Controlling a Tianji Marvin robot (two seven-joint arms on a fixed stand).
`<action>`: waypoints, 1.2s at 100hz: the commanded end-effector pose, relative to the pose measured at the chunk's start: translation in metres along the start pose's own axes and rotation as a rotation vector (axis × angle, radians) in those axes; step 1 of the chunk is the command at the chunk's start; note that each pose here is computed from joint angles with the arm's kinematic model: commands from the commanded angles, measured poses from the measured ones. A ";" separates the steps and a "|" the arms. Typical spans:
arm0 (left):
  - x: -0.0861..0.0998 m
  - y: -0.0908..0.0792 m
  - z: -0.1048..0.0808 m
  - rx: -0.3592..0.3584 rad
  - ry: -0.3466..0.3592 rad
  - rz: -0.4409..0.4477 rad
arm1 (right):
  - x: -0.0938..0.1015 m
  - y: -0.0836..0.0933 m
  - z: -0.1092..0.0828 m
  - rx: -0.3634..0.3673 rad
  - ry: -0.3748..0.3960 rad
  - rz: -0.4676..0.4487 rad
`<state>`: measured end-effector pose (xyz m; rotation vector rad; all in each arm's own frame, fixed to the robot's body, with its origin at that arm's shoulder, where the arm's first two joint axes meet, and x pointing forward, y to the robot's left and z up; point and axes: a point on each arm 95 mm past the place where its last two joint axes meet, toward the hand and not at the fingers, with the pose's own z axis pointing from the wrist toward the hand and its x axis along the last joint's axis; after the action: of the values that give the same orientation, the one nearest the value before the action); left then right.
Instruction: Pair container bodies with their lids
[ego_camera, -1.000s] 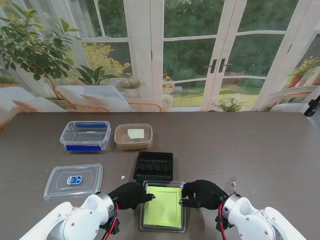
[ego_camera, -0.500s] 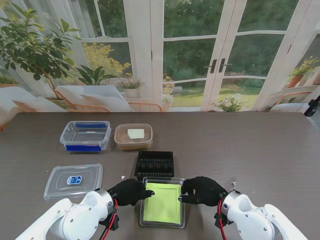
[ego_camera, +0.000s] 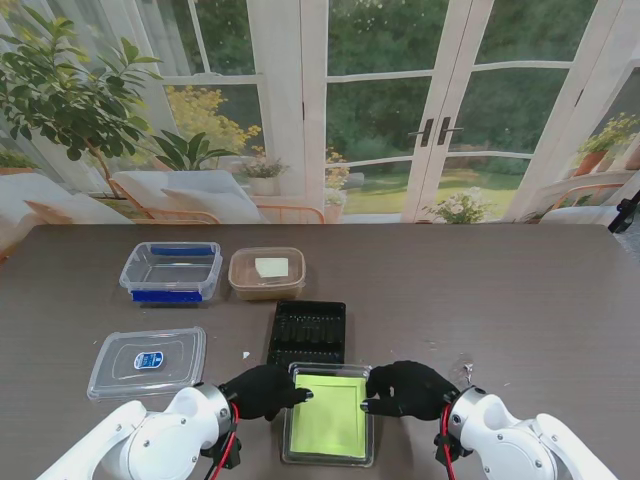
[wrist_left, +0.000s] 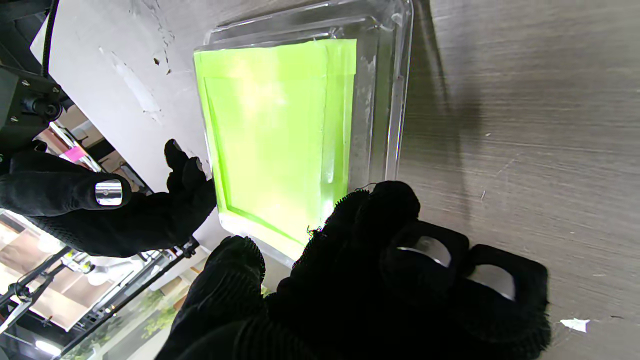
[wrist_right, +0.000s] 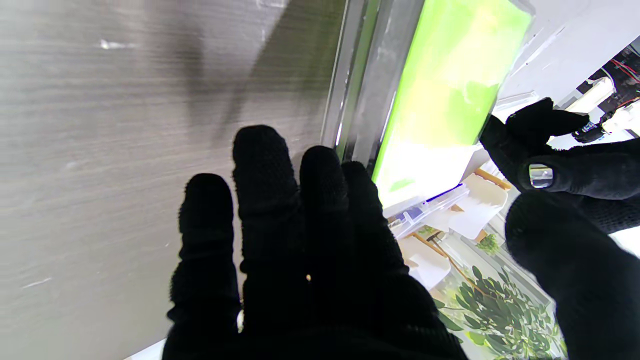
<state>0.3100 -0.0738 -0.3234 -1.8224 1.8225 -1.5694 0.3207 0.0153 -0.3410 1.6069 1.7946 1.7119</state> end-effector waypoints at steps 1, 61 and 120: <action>0.011 0.004 -0.001 -0.021 0.029 -0.009 | 0.009 -0.008 0.000 0.025 0.027 0.013; 0.004 -0.023 0.003 0.026 0.071 -0.018 | 0.023 0.014 0.014 -0.023 0.002 0.012; -0.016 -0.055 0.020 0.020 0.065 -0.040 | 0.025 0.032 0.042 -0.039 -0.051 0.014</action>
<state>0.3638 -0.0510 -0.3080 -1.8321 1.7770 -1.6454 0.3595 0.0409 -0.3189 1.6361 1.7075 1.6603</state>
